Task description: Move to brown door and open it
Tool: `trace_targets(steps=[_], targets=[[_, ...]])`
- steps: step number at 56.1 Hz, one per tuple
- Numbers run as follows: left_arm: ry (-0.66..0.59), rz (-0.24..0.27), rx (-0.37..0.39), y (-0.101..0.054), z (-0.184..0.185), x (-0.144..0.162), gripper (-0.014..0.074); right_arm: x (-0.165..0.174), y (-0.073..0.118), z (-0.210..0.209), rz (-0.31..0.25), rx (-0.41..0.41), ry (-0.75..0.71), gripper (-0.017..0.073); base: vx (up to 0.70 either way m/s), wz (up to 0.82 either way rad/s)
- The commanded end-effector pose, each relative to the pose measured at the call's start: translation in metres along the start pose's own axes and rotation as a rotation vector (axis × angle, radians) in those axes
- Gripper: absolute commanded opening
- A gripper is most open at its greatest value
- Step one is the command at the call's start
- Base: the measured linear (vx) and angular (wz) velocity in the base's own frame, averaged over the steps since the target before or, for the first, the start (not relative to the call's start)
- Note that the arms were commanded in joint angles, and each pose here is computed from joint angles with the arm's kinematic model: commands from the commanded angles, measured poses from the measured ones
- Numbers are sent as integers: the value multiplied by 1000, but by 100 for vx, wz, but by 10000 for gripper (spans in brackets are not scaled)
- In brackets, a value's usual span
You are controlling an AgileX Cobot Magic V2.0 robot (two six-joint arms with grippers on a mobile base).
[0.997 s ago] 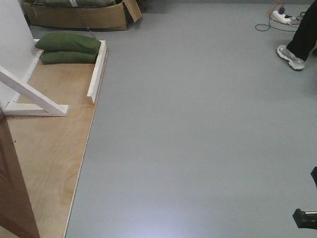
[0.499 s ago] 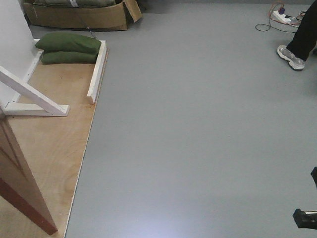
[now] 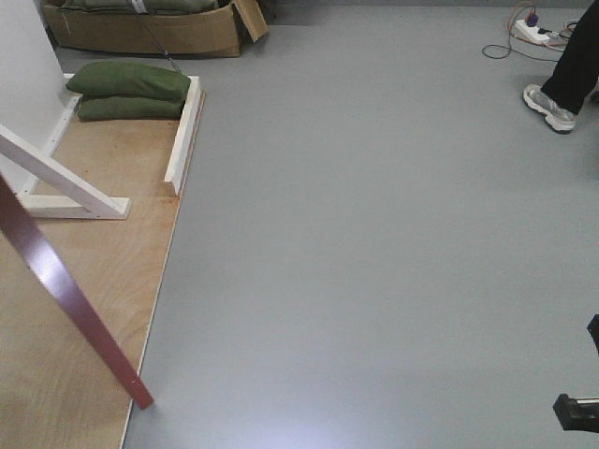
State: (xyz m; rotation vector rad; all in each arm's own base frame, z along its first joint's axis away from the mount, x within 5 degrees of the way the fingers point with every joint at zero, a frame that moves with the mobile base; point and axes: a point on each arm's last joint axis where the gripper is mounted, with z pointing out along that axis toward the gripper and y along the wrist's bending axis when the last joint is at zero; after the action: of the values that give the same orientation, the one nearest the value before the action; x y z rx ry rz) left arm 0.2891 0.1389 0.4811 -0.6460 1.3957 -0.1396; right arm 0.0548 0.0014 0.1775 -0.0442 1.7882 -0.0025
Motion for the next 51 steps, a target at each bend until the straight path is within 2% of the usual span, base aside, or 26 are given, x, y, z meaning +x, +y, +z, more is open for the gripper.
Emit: trace_targets(steps=[1, 19, 25, 31, 36, 51], targets=[[-112, -21, 65, -26, -6, -12, -3, -7, -1, -1, -11, 7, -93, 0, 0, 0], [-30, -49, 218, -80, 18, 32, -3, -7, -1, -1, -11, 7, -93, 0, 0, 0], [-6, -52, 280, -101, 24, 35, -3, -7, -1, -1, -11, 7, -93, 0, 0, 0], [3, -54, 323, -115, 30, 36, -3, -7, -1, -1, -11, 7, -93, 0, 0, 0], [8, -55, 339, -121, 33, 37, -3, -7, -1, -1, -11, 7, -93, 0, 0, 0], [18, -54, 338, -121, 34, 39, -3, -7, -1, -1, -11, 7, -93, 0, 0, 0]])
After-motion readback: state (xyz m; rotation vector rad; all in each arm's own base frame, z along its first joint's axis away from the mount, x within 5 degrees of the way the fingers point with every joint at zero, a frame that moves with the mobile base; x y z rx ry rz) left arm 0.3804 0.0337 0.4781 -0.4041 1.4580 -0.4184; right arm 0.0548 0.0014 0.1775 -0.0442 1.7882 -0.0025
